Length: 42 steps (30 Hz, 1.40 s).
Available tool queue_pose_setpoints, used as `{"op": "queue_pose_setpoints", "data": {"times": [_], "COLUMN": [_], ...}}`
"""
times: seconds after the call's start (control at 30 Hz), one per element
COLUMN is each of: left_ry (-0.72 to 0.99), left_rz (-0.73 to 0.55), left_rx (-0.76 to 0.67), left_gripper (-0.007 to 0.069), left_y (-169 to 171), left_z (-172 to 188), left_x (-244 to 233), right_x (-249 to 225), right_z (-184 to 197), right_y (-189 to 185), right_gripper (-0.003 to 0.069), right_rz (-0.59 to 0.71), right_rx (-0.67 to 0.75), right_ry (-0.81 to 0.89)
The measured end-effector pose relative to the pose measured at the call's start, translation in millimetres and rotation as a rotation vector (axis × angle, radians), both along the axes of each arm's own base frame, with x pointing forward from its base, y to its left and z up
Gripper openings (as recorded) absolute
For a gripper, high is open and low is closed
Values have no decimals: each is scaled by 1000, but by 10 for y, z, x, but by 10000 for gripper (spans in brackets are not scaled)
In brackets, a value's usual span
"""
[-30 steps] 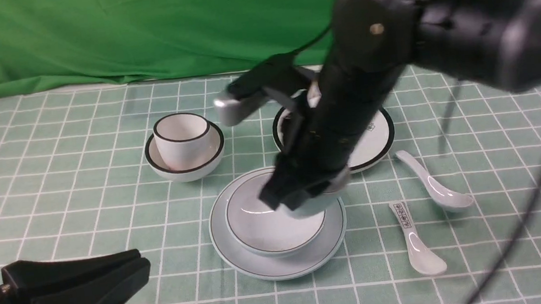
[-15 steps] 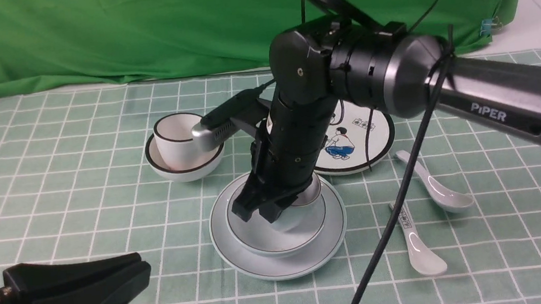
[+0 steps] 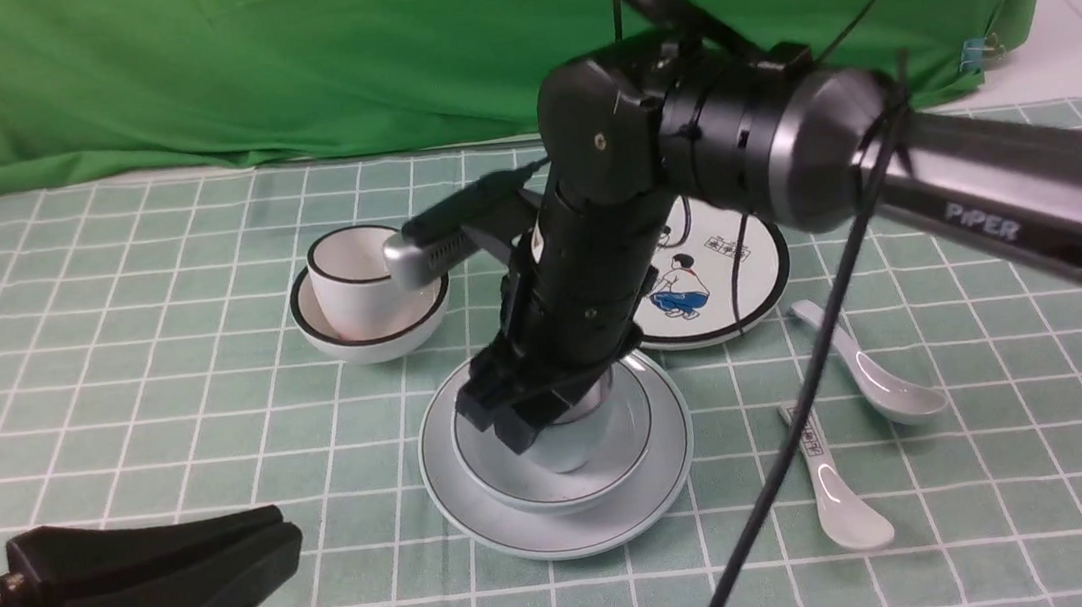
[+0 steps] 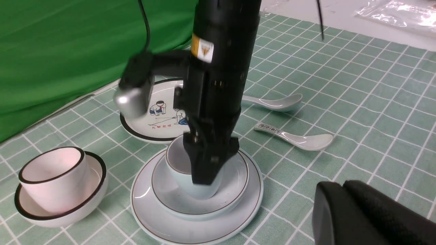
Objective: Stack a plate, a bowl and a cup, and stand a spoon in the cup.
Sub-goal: Use the right arm to put the blue teacup into the blue rice bowl in the middle, then use the right arm to grab a blue soup spoon
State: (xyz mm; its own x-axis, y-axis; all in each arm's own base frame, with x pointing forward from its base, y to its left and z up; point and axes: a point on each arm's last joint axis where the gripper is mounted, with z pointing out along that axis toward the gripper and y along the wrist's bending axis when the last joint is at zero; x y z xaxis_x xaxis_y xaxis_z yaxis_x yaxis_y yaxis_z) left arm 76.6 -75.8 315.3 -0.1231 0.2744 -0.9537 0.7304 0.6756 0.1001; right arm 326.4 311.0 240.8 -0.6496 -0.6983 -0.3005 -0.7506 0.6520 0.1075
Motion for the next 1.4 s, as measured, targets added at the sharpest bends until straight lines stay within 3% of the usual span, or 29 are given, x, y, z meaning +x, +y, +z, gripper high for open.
{"op": "queue_pose_setpoints", "data": {"times": [0.17,0.27,0.37,0.53,0.7,0.77,0.9,1.4], "left_ry": [0,0,0,0,0,0,1,1], "left_rz": [0,0,0,0,0,0,1,3], "left_rx": [0,0,0,0,0,0,-1,-7], "left_gripper": [10,10,10,10,10,10,10,10], "left_y": [0,0,0,0,0,0,0,0], "left_z": [0,0,0,0,0,0,0,4], "left_x": [0,0,0,0,0,0,0,1], "right_x": [-99,-165,-26,251,544,683,852,1116], "right_z": [596,897,1036,697,146,-75,-364,-839], "right_y": [-192,-472,-891,-1565,-2054,-2127,-2118,-2029], "right_gripper": [466,395,301,271,330,390,442,451], "right_rz": [16,3,-108,-266,-346,-363,-371,-350], "right_rx": [-8,-155,-248,-262,-143,-106,-95,-72], "right_ry": [-133,-226,-287,-114,73,109,133,107]}}
